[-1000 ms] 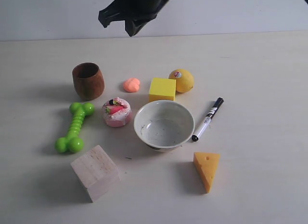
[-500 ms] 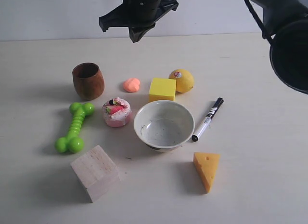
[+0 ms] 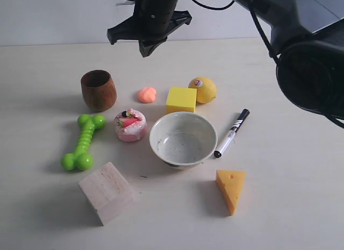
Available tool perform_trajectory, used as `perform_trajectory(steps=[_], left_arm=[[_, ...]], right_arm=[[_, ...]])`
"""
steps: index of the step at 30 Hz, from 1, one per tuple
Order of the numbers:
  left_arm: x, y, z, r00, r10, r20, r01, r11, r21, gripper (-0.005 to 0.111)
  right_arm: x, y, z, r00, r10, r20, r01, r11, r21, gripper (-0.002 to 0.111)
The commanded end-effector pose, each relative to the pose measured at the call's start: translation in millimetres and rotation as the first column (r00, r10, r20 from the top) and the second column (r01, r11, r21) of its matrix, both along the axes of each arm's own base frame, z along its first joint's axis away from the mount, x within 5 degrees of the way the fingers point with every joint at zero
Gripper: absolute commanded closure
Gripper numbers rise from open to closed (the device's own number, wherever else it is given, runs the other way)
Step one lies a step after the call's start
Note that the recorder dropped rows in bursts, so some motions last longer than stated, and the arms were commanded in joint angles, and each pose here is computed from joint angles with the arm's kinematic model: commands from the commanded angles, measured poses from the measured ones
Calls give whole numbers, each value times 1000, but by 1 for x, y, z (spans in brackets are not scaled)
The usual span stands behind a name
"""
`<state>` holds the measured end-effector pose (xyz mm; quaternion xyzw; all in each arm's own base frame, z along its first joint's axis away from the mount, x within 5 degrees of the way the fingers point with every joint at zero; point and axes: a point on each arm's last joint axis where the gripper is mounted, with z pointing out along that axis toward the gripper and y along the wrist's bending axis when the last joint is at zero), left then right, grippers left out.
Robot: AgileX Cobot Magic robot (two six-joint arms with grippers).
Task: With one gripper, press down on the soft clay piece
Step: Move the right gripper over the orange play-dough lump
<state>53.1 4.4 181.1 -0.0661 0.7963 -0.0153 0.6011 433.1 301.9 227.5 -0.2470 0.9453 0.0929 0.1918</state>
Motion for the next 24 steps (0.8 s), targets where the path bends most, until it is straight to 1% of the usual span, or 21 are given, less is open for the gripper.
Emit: perform_trajectory(steps=[1,4,8,11,15,17,21,24], left_arm=[[0,0,0,1000,-1,7,1,1000,0,103],[0,0,0,1000,-1,7,1,1000,0,103],[0,0,0,1000,-1,7,1,1000,0,103],[0,0,0,1000,-1,7,1,1000,0,103],[0,0,0,1000,-1,7,1,1000,0,103],[0,0,0,1000,-1,7,1,1000,0,103],[0,0,0,1000,-1,7,1,1000,0,103],[0,0,0,1000,-1,7,1,1000,0,103]], right_arm=[[3,2,7,999,-4,48,2,999,40,108],[5,3,8,998,-38,58,34,997,69,108],[5,3,8,995,-92,35,88,992,92,108],[2,6,8,996,-94,-11,95,987,127,108],[1,11,8,995,-93,-29,97,977,190,108],[1,12,7,993,-111,-49,119,971,206,108],[4,11,-5,986,-144,-83,157,969,189,108],[6,11,-10,989,-129,-78,142,974,180,108]])
